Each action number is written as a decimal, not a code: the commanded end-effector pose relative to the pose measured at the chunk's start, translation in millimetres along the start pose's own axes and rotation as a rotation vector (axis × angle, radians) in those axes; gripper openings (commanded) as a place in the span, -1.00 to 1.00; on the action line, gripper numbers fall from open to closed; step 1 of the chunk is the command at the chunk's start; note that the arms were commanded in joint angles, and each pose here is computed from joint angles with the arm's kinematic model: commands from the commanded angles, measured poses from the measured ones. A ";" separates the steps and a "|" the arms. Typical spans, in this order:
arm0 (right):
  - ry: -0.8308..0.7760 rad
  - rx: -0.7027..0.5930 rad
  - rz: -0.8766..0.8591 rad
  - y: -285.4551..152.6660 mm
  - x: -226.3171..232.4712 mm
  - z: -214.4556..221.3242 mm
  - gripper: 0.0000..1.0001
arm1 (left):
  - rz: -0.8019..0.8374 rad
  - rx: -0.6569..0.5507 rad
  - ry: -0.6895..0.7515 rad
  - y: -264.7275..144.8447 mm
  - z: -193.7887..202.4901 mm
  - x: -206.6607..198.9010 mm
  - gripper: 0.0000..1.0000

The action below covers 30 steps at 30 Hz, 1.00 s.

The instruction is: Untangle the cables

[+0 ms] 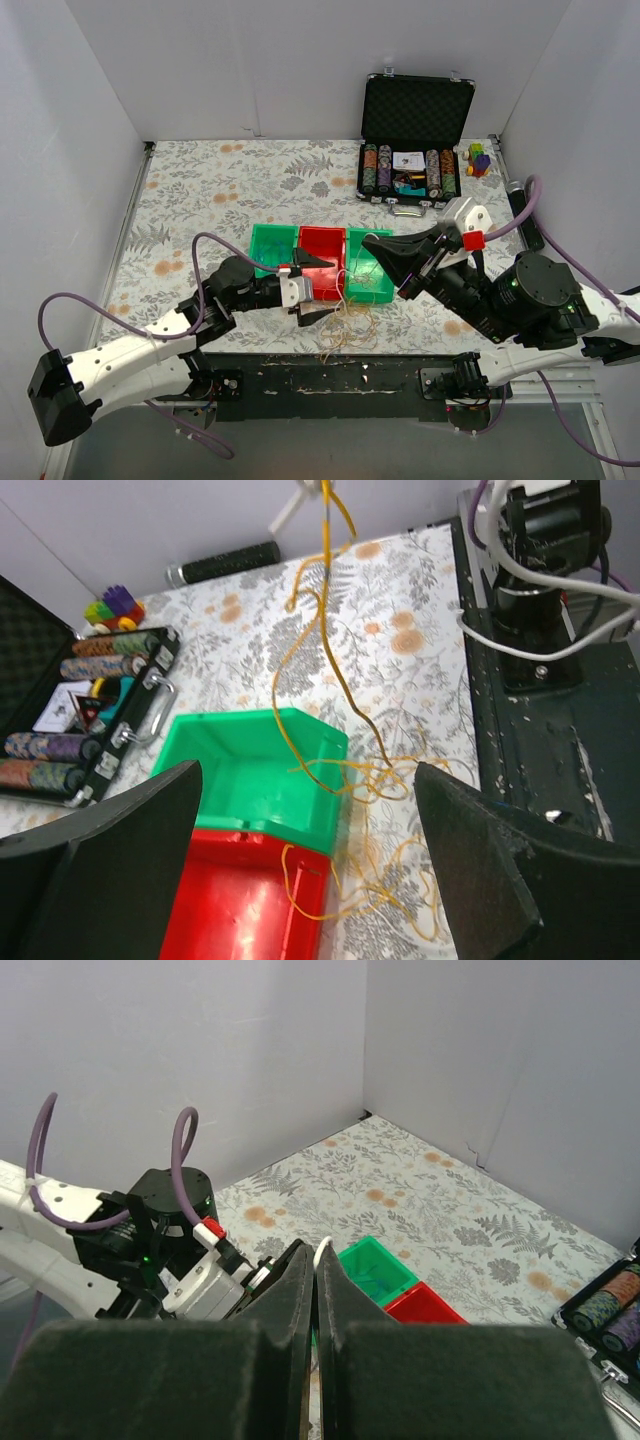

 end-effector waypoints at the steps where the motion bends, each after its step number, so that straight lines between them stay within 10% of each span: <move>1: 0.088 -0.033 -0.061 -4.0 8.2 -8.0 -0.97 | -0.074 -0.139 0.034 8.9 -37.5 24.4 0.68; 8: 0.094 -0.033 -0.078 -2.1 11.8 -6.0 -0.97 | -0.013 -0.192 0.018 17.9 -46.4 16.7 -0.09; 14: 0.094 -0.029 -0.080 -0.2 13.8 -2.2 -0.97 | 0.063 -0.246 0.002 19.6 -55.2 6.6 -0.17; 19: 0.099 -0.031 -0.078 -2.0 12.7 -7.1 -0.97 | 0.048 -0.225 0.009 18.7 -49.8 5.0 -1.00; 30: 0.072 -0.087 0.014 -19.6 -15.6 -45.1 -0.97 | 0.183 -0.055 0.037 -4.4 2.1 -39.1 -1.00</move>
Point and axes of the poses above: each gripper's point midway between its finger pads, its own y axis out along the fingers, its own x axis along the line the jaws close on, z = x × y, the point moved 7 cm from there along -y, back along the fingers, and after that the axes turned 13 degrees about y, right-handed, at the moved point
